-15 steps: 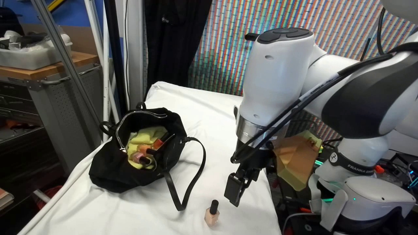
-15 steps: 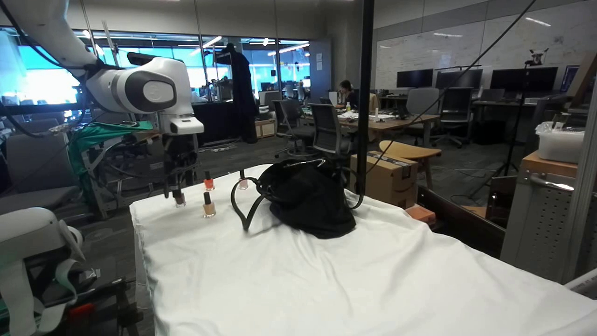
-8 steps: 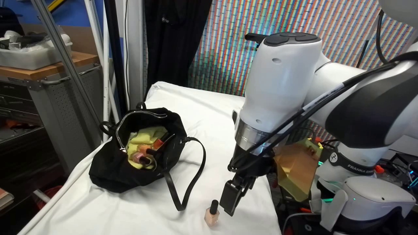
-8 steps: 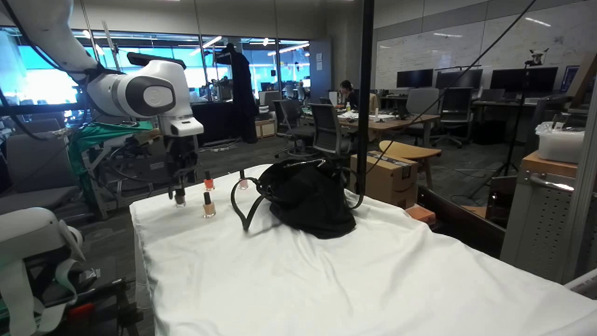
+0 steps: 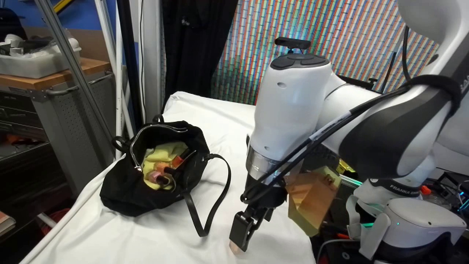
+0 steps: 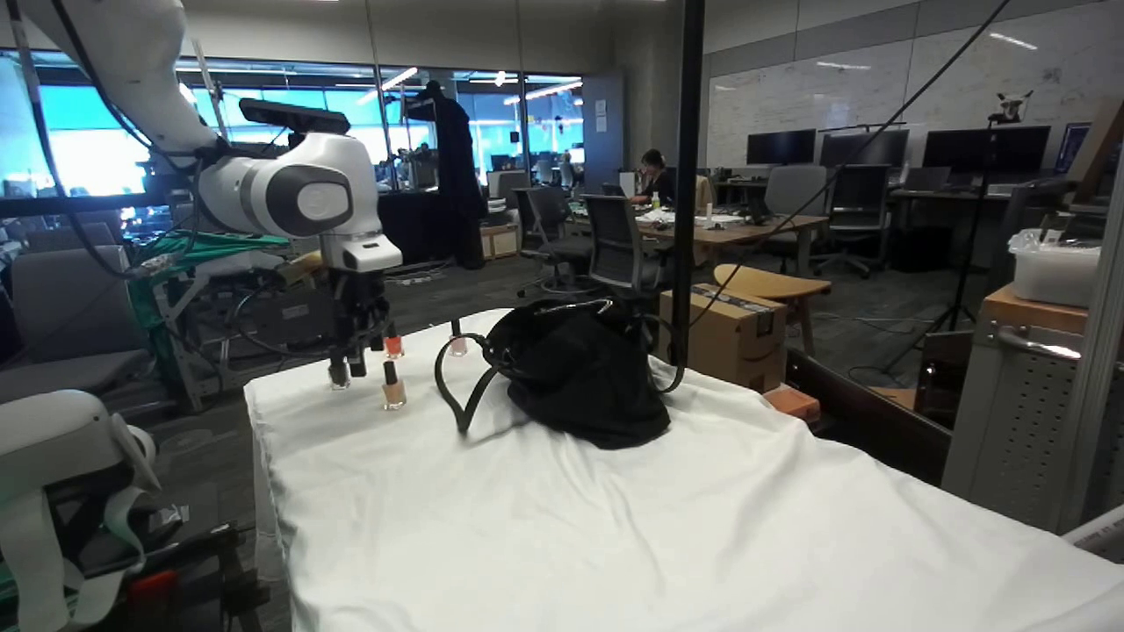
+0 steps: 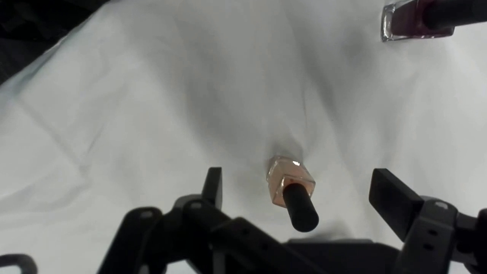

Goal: Pick up the nail polish bottles and place them in the black bag

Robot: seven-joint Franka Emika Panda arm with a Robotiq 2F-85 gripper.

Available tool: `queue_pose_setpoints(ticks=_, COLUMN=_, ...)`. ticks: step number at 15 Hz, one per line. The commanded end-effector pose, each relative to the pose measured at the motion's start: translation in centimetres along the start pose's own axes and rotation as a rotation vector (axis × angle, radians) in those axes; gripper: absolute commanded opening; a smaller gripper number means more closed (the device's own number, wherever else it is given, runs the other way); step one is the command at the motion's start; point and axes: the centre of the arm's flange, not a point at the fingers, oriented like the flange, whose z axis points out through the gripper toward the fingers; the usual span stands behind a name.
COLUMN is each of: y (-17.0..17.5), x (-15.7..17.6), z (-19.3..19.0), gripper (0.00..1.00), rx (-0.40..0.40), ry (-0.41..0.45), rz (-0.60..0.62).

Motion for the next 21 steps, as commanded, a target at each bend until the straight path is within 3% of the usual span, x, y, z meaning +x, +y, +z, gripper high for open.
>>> queue_pose_setpoints(ticks=1, y=-1.6, x=2.0, z=1.4, gripper=1.00, rx=0.013, ry=0.009, rz=0.018)
queue_pose_setpoints(ticks=10, y=-1.5, x=5.8, z=5.3, gripper=1.00, rx=-0.013, ry=-0.029, rz=0.073)
queue_pose_setpoints(ticks=21, y=-1.7, x=4.7, z=7.1, gripper=1.00, rx=-0.034, ry=-0.048, rz=0.065)
